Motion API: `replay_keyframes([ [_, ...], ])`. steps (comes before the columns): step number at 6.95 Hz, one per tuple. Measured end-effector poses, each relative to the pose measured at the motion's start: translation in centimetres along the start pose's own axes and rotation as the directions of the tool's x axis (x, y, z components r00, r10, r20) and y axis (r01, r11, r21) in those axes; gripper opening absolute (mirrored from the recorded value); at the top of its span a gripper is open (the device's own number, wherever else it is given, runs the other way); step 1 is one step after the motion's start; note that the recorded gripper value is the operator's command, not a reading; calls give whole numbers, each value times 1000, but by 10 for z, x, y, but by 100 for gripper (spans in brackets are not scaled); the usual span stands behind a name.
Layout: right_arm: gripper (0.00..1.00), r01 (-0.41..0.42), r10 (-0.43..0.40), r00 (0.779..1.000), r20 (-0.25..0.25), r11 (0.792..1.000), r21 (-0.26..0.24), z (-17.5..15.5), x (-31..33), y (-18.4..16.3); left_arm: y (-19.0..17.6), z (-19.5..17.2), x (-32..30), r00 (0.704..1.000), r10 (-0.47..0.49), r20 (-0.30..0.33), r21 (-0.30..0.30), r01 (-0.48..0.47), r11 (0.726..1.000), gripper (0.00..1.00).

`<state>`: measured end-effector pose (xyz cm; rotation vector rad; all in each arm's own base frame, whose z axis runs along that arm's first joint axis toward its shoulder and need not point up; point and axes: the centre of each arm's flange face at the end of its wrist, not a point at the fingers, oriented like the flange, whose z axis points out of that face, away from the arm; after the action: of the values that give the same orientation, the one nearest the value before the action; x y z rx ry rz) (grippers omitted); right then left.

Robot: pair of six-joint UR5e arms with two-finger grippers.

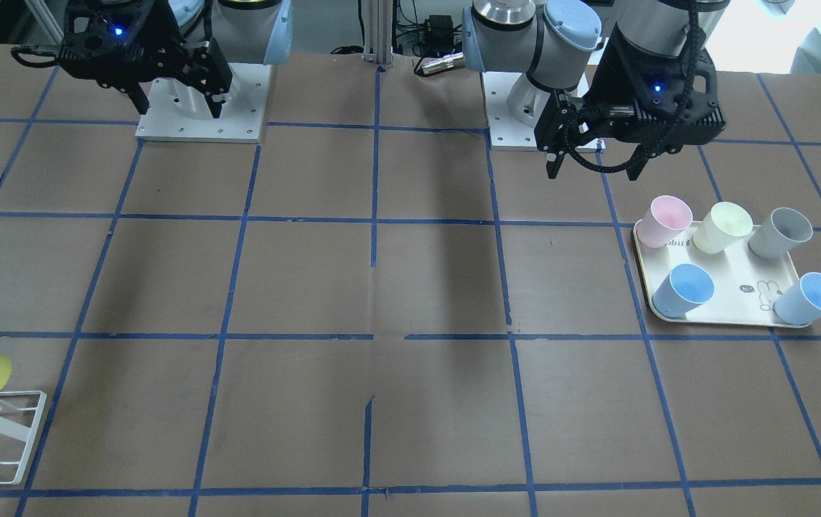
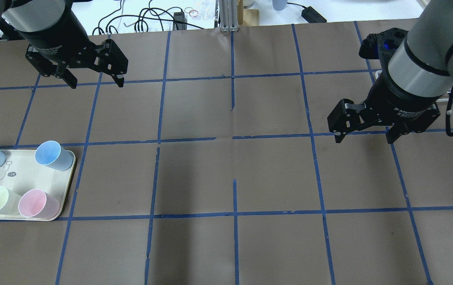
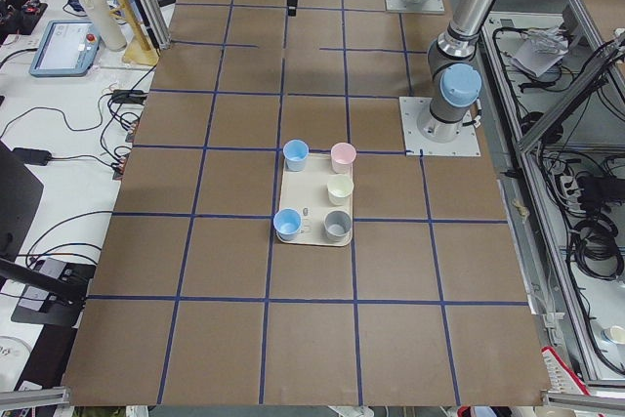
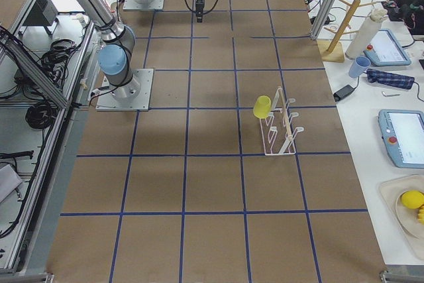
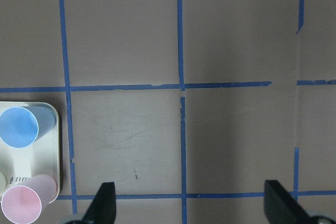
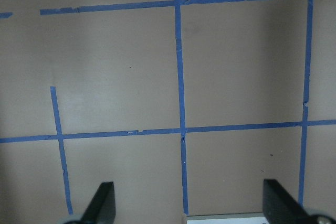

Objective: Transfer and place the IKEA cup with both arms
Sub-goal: 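Move the right gripper toward the yellow cup on the white wire rack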

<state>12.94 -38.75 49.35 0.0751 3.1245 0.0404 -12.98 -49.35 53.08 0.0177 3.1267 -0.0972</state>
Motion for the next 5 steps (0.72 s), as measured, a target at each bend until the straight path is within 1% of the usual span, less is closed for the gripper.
replay_keyframes([
  [2,100,1,-1,1000,-1,1000,2,0,0,0,-1,-3,0,1000,0,-1,4,0,1000,100],
  [5,100,-1,1,1000,-4,1000,0,1,1,-1,0,1,0,1000,0,-3,-4,0,1000,100],
])
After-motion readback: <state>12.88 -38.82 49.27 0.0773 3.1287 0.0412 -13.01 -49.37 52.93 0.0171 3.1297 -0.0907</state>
